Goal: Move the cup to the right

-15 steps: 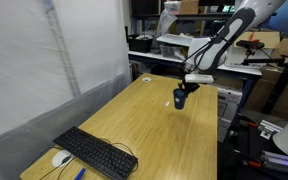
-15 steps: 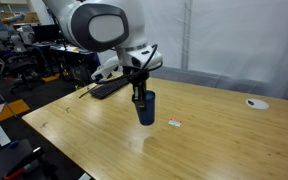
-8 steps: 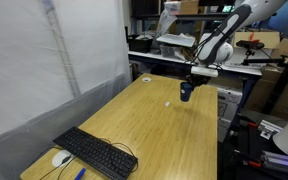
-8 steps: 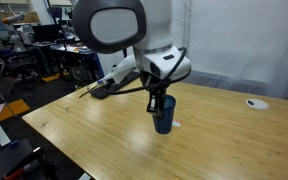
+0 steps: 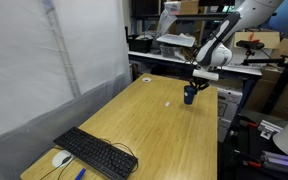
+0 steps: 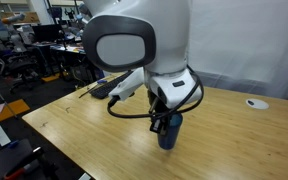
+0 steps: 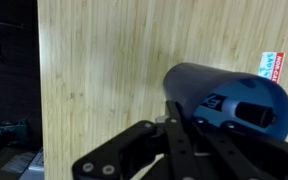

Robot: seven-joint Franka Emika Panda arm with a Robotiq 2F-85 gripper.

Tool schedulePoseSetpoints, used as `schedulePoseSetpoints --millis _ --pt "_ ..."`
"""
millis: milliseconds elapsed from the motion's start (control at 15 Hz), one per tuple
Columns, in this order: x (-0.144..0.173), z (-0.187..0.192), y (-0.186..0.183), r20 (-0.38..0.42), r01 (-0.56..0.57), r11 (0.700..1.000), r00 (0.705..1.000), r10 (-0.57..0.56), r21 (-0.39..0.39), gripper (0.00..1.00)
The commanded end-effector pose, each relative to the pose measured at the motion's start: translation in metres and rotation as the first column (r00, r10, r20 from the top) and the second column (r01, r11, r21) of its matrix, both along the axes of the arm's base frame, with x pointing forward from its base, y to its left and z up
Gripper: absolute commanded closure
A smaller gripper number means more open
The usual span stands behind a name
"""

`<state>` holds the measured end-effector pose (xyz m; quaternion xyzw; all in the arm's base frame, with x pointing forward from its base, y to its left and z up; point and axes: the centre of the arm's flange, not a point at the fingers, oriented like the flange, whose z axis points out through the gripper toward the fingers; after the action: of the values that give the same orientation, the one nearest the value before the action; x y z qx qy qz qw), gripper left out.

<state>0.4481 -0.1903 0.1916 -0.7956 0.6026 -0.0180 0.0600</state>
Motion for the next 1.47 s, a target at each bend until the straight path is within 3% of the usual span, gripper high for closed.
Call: schedulePoseSetpoints --millis 0,400,800,1200,1267,1400 --pt "0.003 -0.012 -0.011 -0.002 0.031 0.999 1.0 -0.031 0.007 0.99" --pt "0.002 -0.027 -0.004 -0.023 0.032 0.999 0.999 -0.032 -0.014 0.99" --pt "0.006 -0.03 0.006 0.025 0.013 0.997 1.0 -0.011 -0.081 0.99" --pt "0.003 -0.04 0.006 0.031 0.025 0.996 0.999 -0.022 -0.084 0.99" --pt "0.003 -0.039 0.006 0.033 0.029 0.996 0.999 -0.026 -0.08 0.7" --pt "0.001 -0.04 0.006 0.033 0.036 0.996 0.999 -0.034 -0.075 0.63"
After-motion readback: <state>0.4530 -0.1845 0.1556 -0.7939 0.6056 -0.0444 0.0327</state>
